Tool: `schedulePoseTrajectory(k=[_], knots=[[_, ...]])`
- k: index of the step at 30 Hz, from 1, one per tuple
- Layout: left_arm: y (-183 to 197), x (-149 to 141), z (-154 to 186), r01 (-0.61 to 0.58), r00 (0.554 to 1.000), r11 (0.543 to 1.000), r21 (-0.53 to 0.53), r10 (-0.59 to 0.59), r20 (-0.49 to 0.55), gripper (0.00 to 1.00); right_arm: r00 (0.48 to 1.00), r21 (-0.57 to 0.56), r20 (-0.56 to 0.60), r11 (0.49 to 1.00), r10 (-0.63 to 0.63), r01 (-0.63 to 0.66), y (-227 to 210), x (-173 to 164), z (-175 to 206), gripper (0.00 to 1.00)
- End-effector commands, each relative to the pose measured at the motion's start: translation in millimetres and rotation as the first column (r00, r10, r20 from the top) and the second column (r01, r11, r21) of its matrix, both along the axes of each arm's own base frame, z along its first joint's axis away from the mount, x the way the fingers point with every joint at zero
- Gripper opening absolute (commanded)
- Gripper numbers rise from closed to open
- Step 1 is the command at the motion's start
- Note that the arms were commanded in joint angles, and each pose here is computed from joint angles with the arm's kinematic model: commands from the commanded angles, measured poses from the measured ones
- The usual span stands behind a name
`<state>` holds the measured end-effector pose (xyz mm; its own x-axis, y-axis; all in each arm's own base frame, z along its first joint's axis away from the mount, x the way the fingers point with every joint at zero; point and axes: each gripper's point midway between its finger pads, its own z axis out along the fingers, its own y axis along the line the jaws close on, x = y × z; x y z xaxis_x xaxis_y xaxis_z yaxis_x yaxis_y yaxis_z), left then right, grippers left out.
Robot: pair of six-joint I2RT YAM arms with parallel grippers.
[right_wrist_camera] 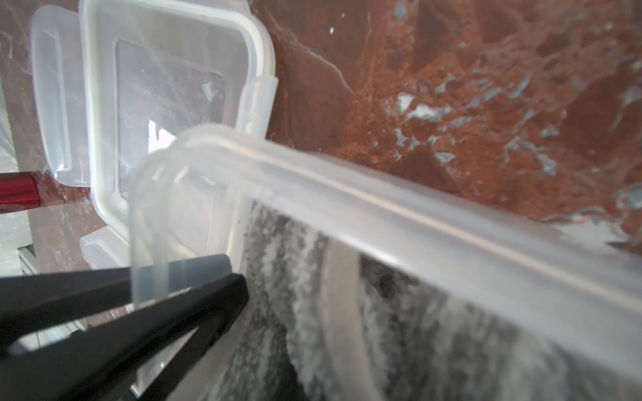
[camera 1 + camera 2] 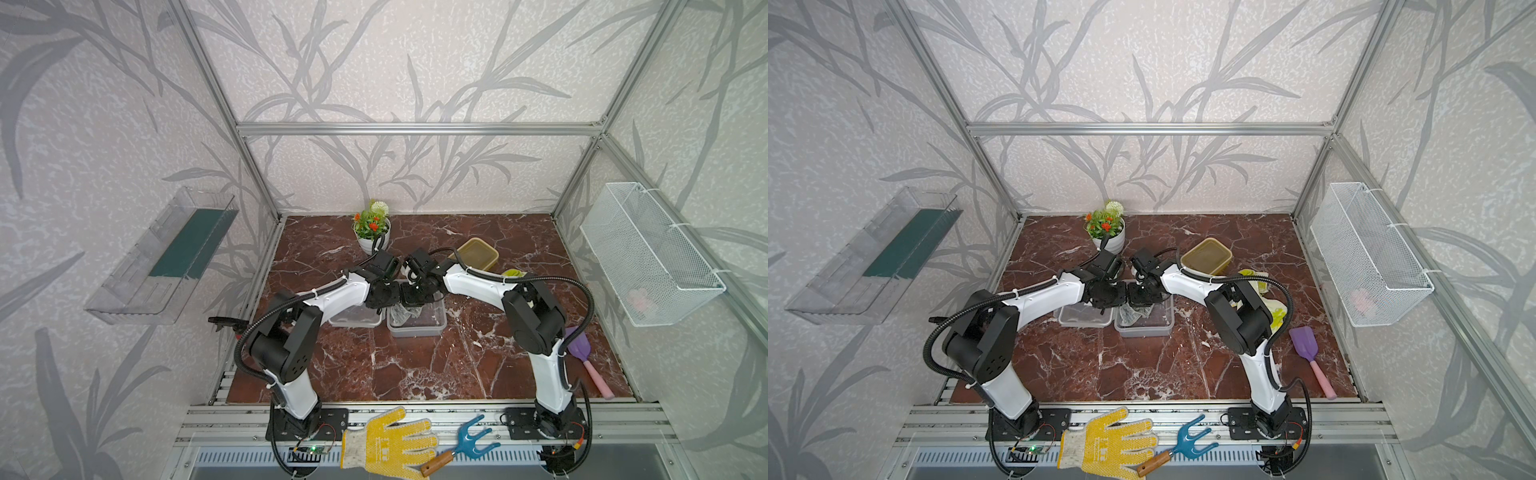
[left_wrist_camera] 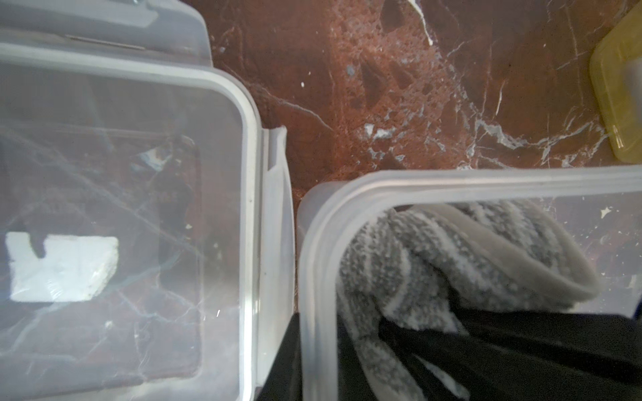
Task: Wipe the insides of the lunch boxes
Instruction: Pick up the lunch box from the center of the board.
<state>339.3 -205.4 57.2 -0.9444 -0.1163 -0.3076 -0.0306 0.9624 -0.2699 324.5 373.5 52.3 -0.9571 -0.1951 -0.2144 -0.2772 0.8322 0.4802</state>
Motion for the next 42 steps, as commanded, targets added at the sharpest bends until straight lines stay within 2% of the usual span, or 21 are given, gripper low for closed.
schedulePoseTrajectory(k=[1,5,10,17,20,24,27,34,37,42], knots=[[-12,17,18,0.005,0.998,1.000,-0.021,-0.004,0.062,0.16,0.991,0.203,0.104,0.974,0.085,-0.105,34,-11,76,0.00],[-8,24,20,-0.008,0.998,1.000,-0.029,0.010,0.067,0.18,0.991,0.231,0.121,0.969,0.062,-0.089,31,1,85,0.00],[-5,29,32,-0.030,0.995,0.996,-0.086,0.038,0.090,0.20,0.992,0.162,0.110,0.983,0.069,-0.087,28,13,65,0.00],[1,19,45,-0.038,0.992,0.994,-0.102,0.049,0.112,0.27,0.991,0.072,0.126,0.996,0.043,-0.052,14,23,43,0.00],[5,17,49,-0.056,0.991,0.993,-0.106,0.068,0.118,0.29,0.993,0.103,0.098,0.992,0.060,-0.070,19,13,42,0.00],[17,15,49,-0.089,0.988,0.990,-0.108,0.101,0.118,0.30,0.990,0.116,0.061,0.984,0.126,-0.133,28,-21,41,0.00],[28,13,45,-0.116,0.987,0.985,-0.126,0.129,0.098,0.31,0.992,0.132,0.047,0.984,0.115,-0.120,23,-34,41,0.00],[37,5,48,-0.115,0.987,0.985,-0.127,0.128,0.101,0.30,0.985,0.087,0.012,0.982,0.170,-0.170,6,-54,38,0.00],[34,2,48,-0.099,0.989,0.985,-0.141,0.113,0.095,0.30,0.979,0.033,0.016,0.979,0.202,-0.202,-4,-58,39,0.00],[29,-2,46,-0.071,0.992,0.989,-0.131,0.084,0.091,0.30,0.973,-0.143,0.028,0.965,0.228,-0.222,-35,-57,30,0.00]])
